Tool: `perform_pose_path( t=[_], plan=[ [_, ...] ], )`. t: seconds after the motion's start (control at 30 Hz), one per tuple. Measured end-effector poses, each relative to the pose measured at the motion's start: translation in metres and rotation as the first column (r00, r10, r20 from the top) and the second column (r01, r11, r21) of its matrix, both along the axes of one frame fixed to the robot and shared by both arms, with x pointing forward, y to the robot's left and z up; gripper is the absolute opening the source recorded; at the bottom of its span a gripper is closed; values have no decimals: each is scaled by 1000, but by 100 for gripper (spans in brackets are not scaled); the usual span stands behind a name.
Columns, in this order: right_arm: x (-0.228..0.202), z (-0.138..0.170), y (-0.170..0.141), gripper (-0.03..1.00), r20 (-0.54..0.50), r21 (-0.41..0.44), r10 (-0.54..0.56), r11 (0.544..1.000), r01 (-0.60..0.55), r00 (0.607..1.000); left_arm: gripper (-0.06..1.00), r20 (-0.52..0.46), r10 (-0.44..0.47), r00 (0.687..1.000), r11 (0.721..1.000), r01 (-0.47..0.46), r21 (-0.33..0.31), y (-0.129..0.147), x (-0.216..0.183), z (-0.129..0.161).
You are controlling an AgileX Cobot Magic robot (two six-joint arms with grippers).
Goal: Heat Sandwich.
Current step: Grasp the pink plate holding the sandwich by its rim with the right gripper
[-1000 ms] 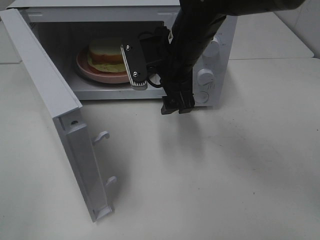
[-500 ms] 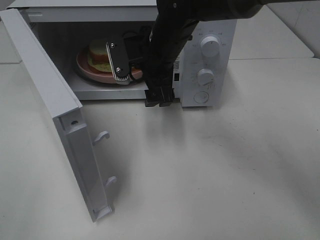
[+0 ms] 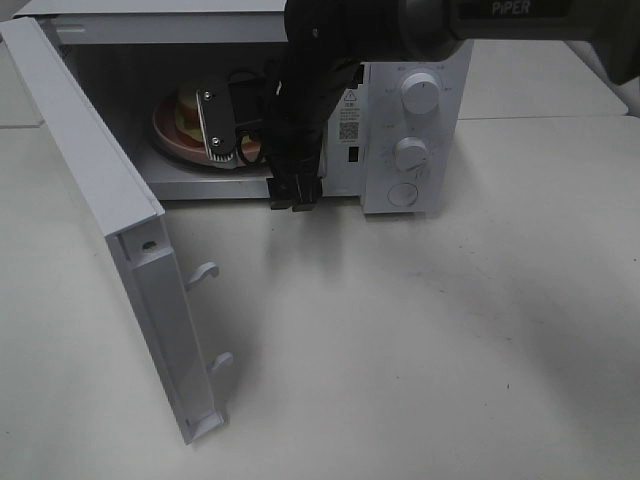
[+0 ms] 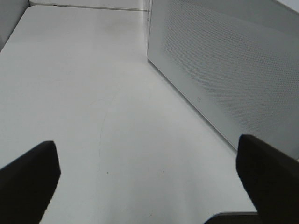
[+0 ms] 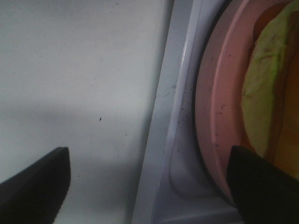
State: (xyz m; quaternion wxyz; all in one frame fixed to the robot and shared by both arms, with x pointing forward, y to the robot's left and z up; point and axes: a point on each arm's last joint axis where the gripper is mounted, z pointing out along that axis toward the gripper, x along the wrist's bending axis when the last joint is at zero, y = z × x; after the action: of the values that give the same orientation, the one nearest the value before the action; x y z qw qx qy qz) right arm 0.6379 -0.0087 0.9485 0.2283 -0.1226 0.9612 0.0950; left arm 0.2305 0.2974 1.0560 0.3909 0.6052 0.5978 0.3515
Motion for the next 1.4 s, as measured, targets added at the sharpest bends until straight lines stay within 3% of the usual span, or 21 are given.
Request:
perform_pose_path(
  t=[0.93,1.4],
  plan=[
    [36,-18,26,86,38,33,-11,999,9,999,96,0,0,1000,1000,0,0,0,0,0],
    [38,-45,34,84,13,18,-2,1000,2,1000,96,0,0,1000,1000,0,0,0,0,0]
  ],
)
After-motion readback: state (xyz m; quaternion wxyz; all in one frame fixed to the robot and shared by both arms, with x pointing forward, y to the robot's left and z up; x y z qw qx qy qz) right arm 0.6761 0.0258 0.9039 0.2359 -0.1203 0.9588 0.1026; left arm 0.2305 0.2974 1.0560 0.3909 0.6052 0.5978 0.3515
